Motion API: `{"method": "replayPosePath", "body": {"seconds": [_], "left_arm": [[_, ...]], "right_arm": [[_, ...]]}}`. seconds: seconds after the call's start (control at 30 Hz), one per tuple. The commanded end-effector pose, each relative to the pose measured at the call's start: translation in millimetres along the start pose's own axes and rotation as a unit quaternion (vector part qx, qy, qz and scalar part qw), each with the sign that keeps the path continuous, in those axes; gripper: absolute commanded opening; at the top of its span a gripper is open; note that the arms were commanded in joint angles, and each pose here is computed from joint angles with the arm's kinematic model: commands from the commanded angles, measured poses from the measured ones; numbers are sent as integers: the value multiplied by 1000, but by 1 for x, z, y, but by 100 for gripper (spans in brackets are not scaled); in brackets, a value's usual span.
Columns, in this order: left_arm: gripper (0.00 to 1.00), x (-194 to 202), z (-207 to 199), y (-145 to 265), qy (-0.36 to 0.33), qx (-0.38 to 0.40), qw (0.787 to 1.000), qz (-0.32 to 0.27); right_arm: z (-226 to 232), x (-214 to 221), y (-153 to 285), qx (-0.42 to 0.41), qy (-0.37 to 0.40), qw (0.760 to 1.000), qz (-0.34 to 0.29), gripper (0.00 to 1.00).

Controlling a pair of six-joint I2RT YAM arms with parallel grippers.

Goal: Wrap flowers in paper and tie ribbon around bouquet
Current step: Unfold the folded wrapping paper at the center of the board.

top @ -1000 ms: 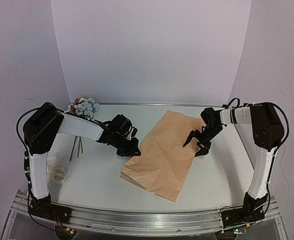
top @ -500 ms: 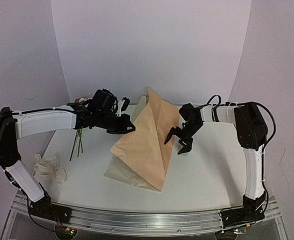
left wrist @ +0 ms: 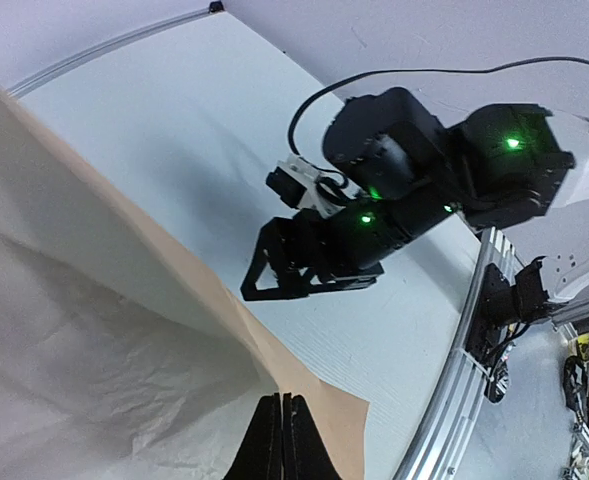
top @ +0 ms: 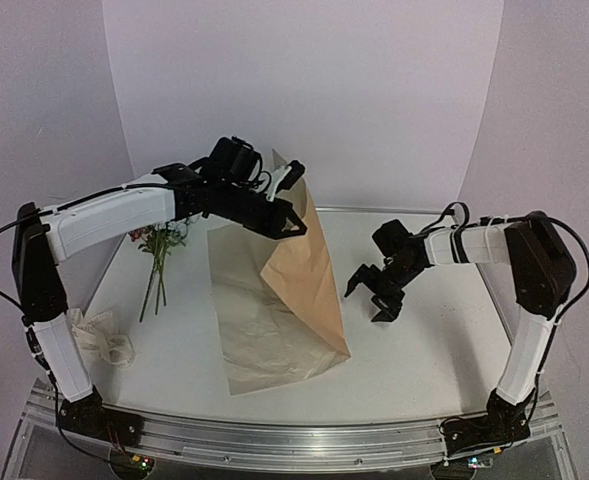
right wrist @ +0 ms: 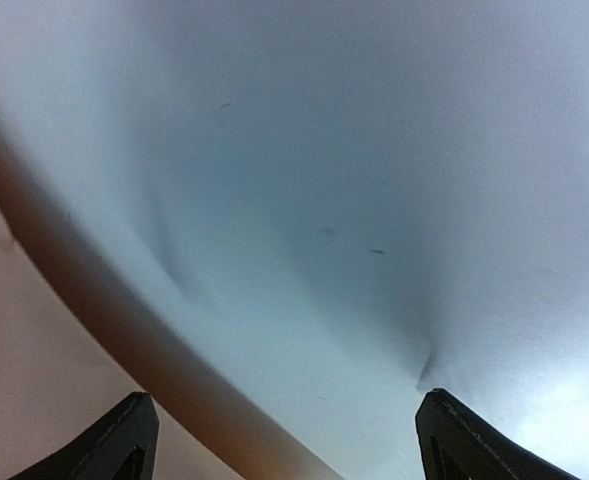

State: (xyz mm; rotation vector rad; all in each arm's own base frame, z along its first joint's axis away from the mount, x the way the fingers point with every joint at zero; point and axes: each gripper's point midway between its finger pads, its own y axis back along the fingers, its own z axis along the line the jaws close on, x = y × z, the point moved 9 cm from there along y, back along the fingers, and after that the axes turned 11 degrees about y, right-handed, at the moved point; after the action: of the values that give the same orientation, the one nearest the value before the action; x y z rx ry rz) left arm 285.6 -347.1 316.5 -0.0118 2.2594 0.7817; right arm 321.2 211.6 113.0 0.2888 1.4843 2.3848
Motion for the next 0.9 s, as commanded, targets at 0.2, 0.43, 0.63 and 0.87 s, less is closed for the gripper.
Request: {"method": "replayPosePath", "body": {"seconds": [0.2,0.43,0.63,0.87], "left_arm": [[0,9,-7,-48,-14,57,992,113],[0,29,-32,-58,-49,87,985,140],[0,29,-33,-60,-47,87,985,142],[0,28,-33,-62,-48,91,985,140]], "right_arm": [[-3,-13,120,-62,44,993,-94,96],[43,-24,154,-117,87,984,-101,97],[74,-23,171,-158,138,970,-125,98],[85,-11,177,-181,197,953,-142,98]]}}
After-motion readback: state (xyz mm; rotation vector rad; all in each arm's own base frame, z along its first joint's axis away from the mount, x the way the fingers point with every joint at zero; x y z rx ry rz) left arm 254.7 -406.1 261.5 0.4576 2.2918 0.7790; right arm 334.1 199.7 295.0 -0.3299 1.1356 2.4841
